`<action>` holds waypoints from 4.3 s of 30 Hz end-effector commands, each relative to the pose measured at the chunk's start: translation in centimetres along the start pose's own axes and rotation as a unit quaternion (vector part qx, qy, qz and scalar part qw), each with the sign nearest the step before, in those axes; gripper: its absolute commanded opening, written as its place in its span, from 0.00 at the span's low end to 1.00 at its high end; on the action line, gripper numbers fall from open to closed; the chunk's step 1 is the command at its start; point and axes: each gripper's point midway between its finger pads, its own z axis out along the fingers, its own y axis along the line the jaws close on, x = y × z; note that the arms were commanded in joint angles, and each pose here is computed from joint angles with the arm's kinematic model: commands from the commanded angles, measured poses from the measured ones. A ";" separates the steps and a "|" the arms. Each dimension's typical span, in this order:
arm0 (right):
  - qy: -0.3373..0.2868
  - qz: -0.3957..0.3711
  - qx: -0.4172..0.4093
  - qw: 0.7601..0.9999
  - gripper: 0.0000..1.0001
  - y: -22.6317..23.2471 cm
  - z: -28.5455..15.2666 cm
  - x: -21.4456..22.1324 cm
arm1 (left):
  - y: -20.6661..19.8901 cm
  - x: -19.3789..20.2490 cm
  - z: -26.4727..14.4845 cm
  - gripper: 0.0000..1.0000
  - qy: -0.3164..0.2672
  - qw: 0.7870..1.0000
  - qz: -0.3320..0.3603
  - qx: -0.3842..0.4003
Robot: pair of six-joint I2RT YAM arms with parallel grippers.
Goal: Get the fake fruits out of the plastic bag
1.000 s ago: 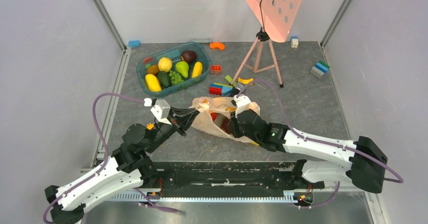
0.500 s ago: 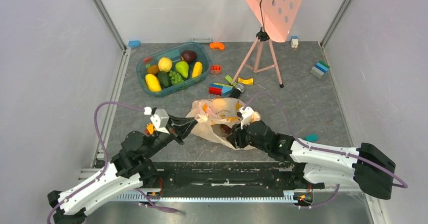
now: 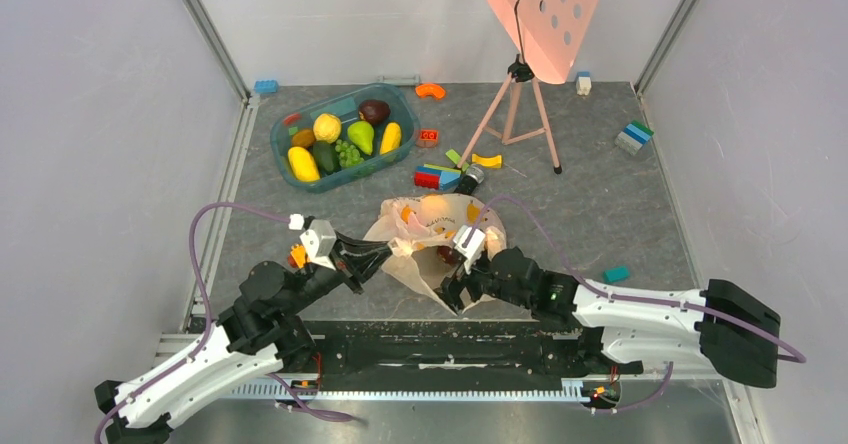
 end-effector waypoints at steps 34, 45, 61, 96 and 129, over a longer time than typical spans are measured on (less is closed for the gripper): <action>-0.116 -0.229 -0.029 0.966 0.95 -0.4 0.8 -7.9 | 2.1 0.6 -1.4 0.02 -0.025 0.996 -0.051 -0.061; -0.093 -0.232 -0.124 0.960 0.93 4.9 1.2 -2.4 | 2.5 2.8 -2.3 0.02 -0.035 0.992 -0.098 -0.068; -0.067 -0.261 -0.189 0.944 0.94 9.3 3.1 -0.8 | 4.5 2.5 -3.9 0.02 -0.058 0.986 -0.100 -0.122; -0.067 -0.187 0.028 0.980 0.95 1.3 6.6 -5.4 | 4.1 0.0 -4.6 0.02 -0.074 0.986 -0.089 -0.120; 0.075 -0.042 0.267 0.960 0.98 -10.4 6.9 1.4 | 4.2 4.4 -2.8 0.02 -0.028 0.988 -0.105 -0.111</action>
